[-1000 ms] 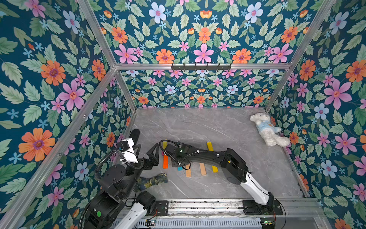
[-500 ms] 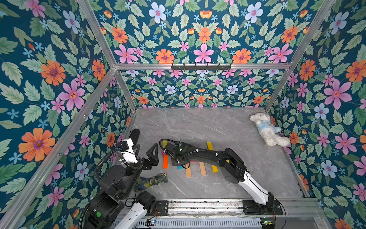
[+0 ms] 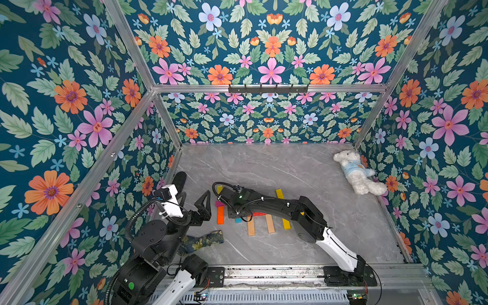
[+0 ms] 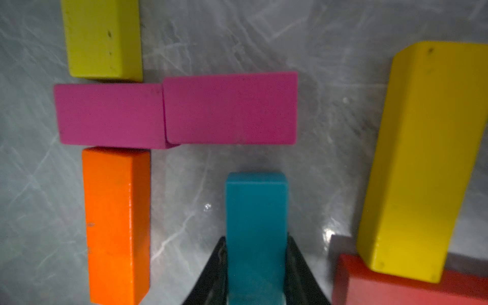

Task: Assemble the letter h with building blocks
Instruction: Assemble the building block at the center of the board.

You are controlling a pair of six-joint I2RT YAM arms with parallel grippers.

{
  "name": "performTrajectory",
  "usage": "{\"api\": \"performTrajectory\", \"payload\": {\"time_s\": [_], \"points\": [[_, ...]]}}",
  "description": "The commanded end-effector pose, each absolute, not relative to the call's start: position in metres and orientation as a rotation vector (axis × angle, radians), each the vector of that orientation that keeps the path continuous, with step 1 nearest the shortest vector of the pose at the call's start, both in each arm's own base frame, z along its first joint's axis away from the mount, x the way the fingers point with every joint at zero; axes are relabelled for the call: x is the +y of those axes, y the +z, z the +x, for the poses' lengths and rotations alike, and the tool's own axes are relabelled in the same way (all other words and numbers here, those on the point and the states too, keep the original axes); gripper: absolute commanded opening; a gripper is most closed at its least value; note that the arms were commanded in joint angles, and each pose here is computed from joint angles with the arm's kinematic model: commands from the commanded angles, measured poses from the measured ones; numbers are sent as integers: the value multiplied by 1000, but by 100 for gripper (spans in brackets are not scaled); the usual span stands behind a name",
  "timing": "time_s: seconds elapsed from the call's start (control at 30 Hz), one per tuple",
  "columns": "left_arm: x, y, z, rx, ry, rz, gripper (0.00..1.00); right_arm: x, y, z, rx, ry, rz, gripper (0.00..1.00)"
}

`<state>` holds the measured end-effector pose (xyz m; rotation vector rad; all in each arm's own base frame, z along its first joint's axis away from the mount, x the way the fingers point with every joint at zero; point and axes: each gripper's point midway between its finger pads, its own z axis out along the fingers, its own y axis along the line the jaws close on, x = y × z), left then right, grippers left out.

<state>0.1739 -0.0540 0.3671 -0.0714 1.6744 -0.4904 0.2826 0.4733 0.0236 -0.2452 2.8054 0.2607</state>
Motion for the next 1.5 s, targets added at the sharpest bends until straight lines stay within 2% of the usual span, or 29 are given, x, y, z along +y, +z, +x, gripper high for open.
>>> {"api": "performTrajectory", "payload": {"time_s": [0.0,0.1,0.17,0.3,0.87,1.13,1.3,1.47], "points": [[-52,368,174,1671,-476,-73,99,464,12,281,2833,200,-248,6],[-52,369,175,1669,-476,-72,99,464,11,282,2833,201,-252,8],[-52,369,175,1669,-475,-71,99,463,12,283,2833,200,-250,15],[-52,369,175,1669,-470,-74,99,464,10,282,2835,202,-254,21],[-50,369,175,1668,-460,-79,99,466,9,284,2832,215,-252,37],[-50,369,176,1670,-459,-76,99,466,10,285,2828,212,-247,41],[-51,370,175,1670,-463,-72,99,465,15,286,2817,210,-247,47],[-51,372,174,1665,-472,-73,99,468,25,291,2787,228,-255,50]]}}
